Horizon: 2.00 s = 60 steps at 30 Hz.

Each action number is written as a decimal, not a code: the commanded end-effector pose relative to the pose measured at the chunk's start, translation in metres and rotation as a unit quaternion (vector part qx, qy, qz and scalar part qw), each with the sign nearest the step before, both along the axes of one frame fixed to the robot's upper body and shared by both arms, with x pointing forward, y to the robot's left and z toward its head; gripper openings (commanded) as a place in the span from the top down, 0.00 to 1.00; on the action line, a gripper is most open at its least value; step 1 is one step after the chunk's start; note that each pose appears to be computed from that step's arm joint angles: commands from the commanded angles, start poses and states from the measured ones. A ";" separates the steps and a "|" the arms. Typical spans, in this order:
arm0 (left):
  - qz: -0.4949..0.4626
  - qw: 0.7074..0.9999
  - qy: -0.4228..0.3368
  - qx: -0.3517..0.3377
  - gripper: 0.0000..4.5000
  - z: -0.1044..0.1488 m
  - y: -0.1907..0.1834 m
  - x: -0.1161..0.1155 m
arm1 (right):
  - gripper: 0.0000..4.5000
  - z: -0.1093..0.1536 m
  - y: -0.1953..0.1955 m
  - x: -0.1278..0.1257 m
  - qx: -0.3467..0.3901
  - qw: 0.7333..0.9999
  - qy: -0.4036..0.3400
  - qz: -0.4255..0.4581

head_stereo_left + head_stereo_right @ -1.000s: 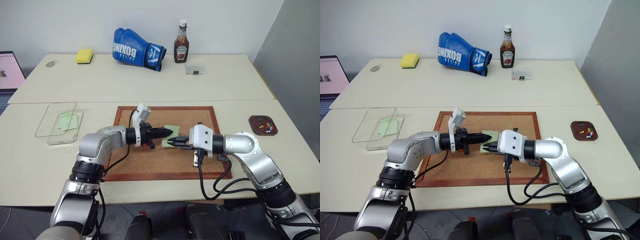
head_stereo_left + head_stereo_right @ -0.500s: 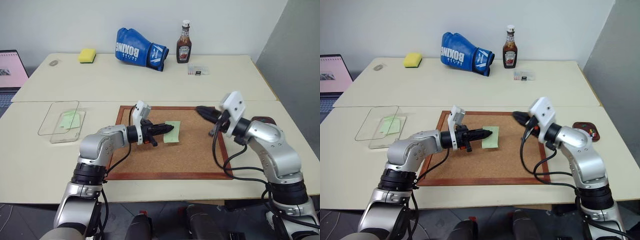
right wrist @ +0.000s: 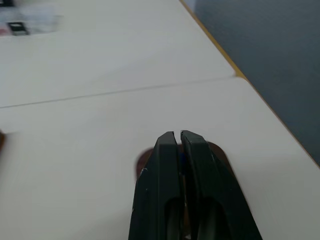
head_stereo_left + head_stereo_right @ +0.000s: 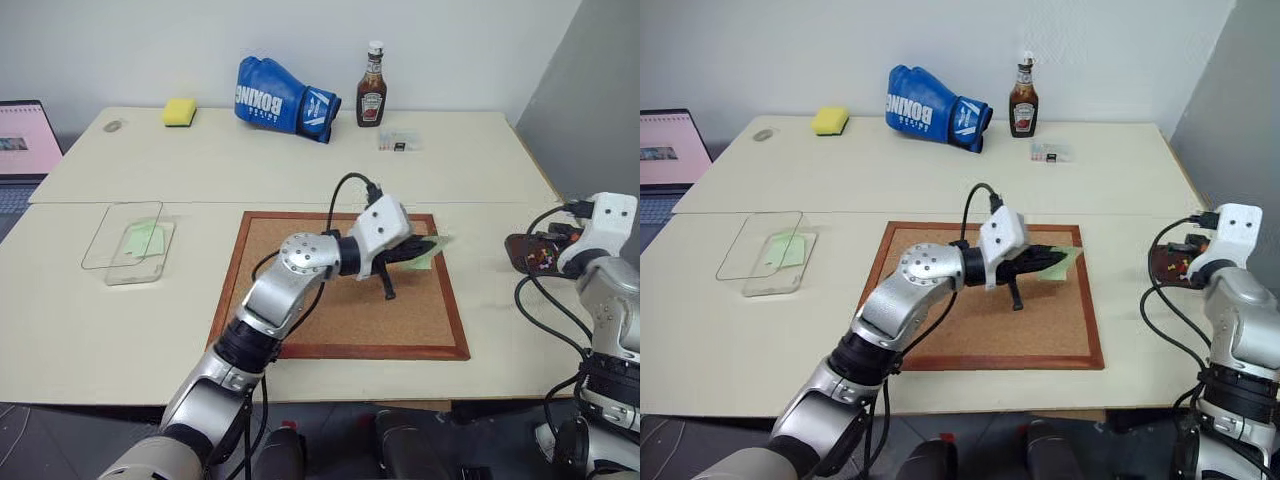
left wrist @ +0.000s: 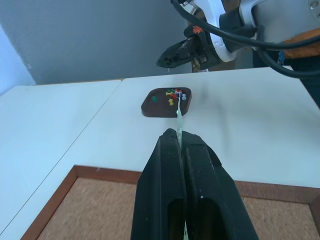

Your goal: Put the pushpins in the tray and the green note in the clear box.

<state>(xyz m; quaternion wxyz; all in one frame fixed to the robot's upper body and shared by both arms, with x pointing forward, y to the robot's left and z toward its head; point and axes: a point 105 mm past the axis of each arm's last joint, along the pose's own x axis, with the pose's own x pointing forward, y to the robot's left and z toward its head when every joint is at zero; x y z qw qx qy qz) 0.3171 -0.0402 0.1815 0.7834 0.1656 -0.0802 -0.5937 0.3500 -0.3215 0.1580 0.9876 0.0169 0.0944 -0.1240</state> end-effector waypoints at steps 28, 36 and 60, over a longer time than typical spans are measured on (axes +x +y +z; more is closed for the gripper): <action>0.033 0.999 -0.019 -0.013 1.00 0.002 -0.033 -0.009 | 0.27 -0.003 -0.005 0.035 0.055 0.998 -0.024 0.029; 0.036 0.999 -0.021 -0.013 1.00 0.004 -0.033 -0.007 | 0.00 -0.006 -0.005 0.035 0.049 0.998 -0.018 0.029; 0.035 0.999 -0.021 -0.007 1.00 0.001 -0.031 -0.008 | 0.00 -0.021 -0.002 0.036 -0.128 0.989 0.011 0.070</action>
